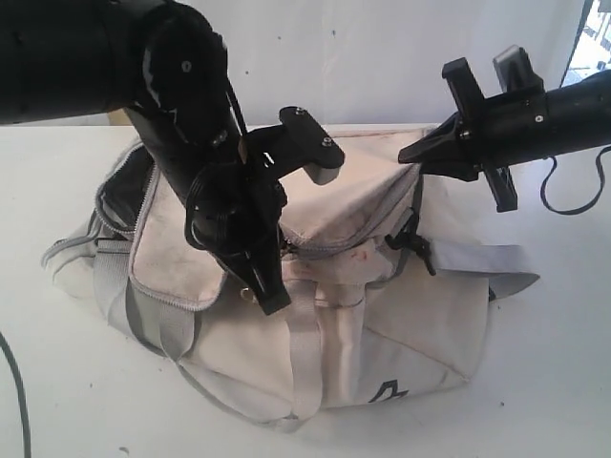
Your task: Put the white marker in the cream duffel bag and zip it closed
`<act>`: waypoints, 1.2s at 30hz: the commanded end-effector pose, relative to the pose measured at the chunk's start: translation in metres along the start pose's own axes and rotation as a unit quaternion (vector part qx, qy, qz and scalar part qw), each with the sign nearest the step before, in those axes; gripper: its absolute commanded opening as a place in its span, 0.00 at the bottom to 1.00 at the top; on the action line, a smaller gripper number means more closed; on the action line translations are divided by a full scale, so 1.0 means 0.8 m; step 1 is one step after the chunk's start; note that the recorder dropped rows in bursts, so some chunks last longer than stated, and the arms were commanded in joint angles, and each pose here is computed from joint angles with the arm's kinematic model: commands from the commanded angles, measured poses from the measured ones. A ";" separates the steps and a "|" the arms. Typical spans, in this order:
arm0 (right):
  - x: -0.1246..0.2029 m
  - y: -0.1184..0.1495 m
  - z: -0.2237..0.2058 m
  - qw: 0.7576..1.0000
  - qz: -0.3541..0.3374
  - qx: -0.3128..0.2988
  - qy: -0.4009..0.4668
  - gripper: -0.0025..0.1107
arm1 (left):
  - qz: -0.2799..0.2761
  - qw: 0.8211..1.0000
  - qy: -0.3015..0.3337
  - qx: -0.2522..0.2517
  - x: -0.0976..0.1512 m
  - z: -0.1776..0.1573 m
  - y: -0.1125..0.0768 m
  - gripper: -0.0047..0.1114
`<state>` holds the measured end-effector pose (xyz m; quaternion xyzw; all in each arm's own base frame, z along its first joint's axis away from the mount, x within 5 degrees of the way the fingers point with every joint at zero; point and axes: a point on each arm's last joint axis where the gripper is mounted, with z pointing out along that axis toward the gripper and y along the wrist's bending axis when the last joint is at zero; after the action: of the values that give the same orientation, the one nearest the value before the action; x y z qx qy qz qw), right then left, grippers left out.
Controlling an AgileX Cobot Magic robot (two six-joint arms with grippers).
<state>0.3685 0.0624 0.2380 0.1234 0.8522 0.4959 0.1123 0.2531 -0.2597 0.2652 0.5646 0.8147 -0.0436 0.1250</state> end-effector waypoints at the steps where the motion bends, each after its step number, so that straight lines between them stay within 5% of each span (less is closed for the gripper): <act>1: -0.023 -0.005 -0.020 0.996 -0.021 0.011 -0.081 0.02 | 0.016 0.997 0.054 0.058 0.016 -0.005 -0.016 0.04; 5: -0.022 -0.004 -0.020 0.996 -0.054 0.010 -0.074 0.07 | 0.038 0.987 -0.062 0.143 -0.009 -0.009 -0.035 0.04; 8: -0.019 -0.003 -0.020 0.996 -0.065 0.005 -0.062 0.23 | 0.071 0.970 -0.148 0.179 -0.026 -0.016 -0.045 0.04; 12: -0.013 -0.003 -0.021 0.997 -0.063 0.010 -0.038 0.53 | 0.073 0.968 -0.163 0.178 -0.030 -0.017 -0.044 0.04; 14: -0.007 -0.007 -0.022 0.996 -0.082 0.034 -0.016 0.60 | 0.076 0.975 -0.136 0.161 -0.024 -0.013 -0.041 0.04; 23: 0.020 0.005 -0.049 0.967 -0.222 0.110 0.052 0.54 | 0.083 0.988 -0.092 0.092 -0.016 -0.006 -0.025 0.04; 28: 0.045 0.035 -0.067 0.891 -0.439 0.075 0.088 0.36 | 0.086 0.988 -0.090 0.091 -0.015 -0.006 -0.025 0.04; 32: 0.073 0.056 -0.072 0.842 -0.528 0.064 0.092 0.34 | 0.088 0.988 -0.086 0.088 -0.014 -0.006 -0.024 0.04; 36: 0.102 0.062 -0.070 0.830 -0.544 0.060 0.109 0.38 | 0.046 0.991 -0.084 0.091 -0.015 -0.006 -0.023 0.04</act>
<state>0.2936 0.0597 0.3014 -0.3765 0.8286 0.3182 0.2652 0.2406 -0.2768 0.2675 0.6239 0.7529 -0.1559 0.1397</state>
